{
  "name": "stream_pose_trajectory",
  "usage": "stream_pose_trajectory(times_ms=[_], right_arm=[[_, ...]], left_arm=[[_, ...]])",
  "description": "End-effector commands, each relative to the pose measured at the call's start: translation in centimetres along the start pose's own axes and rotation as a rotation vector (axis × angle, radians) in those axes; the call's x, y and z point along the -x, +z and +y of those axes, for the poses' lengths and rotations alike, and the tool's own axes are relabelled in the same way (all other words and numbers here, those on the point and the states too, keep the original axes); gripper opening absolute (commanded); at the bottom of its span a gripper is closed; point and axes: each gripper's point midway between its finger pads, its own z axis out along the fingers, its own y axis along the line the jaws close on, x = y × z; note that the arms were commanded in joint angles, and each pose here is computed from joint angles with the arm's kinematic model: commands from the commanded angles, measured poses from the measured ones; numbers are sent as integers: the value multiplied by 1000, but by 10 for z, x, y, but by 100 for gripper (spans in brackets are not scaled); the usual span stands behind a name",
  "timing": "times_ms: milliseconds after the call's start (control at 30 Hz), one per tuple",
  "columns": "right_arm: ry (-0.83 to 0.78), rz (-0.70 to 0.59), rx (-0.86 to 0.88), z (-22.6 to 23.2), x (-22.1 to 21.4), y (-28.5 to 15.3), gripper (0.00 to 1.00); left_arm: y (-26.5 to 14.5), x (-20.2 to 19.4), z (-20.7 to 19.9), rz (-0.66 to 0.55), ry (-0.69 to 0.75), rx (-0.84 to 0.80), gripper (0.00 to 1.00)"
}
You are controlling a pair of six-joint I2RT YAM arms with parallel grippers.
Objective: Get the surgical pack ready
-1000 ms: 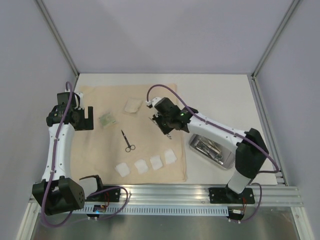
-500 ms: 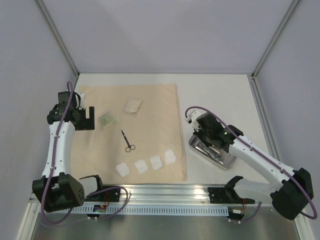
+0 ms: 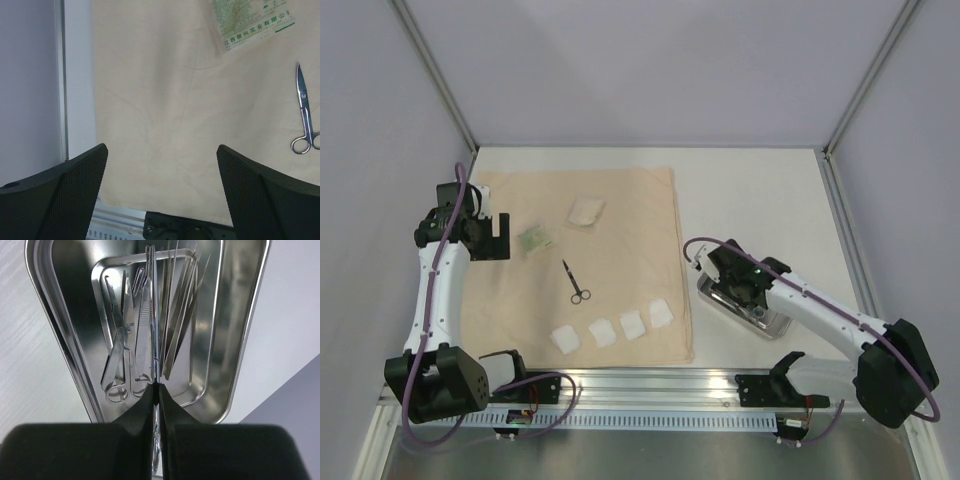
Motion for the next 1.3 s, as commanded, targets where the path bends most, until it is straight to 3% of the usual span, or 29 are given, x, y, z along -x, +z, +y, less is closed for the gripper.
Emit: stream_pose_trajectory(times_ms=[0, 200, 300, 433, 467, 600, 667, 767, 800, 933, 1033, 1167, 1200, 1267], right_arm=[[-39, -11, -3, -2, 10, 11, 0], [-50, 35, 20, 4, 10, 24, 0], [-50, 49, -4, 0, 8, 25, 12], [-40, 37, 0, -1, 9, 18, 34], [-38, 26, 4, -1, 10, 15, 44], [-14, 1, -44, -15, 18, -3, 52], [25, -46, -105, -32, 37, -22, 52], [239, -166, -207, -63, 81, -57, 55], [396, -224, -194, -64, 97, -66, 56], [744, -494, -22, -54, 180, -88, 57], [861, -596, 92, -27, 224, -89, 56], [801, -544, 124, 22, 269, -65, 57], [786, -574, 145, 26, 291, -77, 57], [685, -483, 170, 68, 303, -55, 59]], left_arm=[[-10, 14, 3, -48, 1, -3, 100], [-10, 14, 3, -49, 2, 1, 100], [-10, 14, 3, -48, 4, 1, 100], [-9, 14, 3, -48, 4, 0, 100], [-9, 14, 3, -48, 2, 0, 100], [-10, 14, 3, -48, 2, 0, 100], [-10, 14, 3, -51, 3, 0, 100], [-11, 14, 3, -62, 3, 0, 100], [-10, 12, 3, -57, 4, 1, 100], [-8, 10, 3, -55, 6, 6, 100], [-9, 9, 8, -55, 0, 36, 100], [-6, 7, 16, -54, -6, 80, 100], [-5, 7, 17, -52, -8, 86, 100], [-5, 8, 19, -50, -18, 96, 100]])
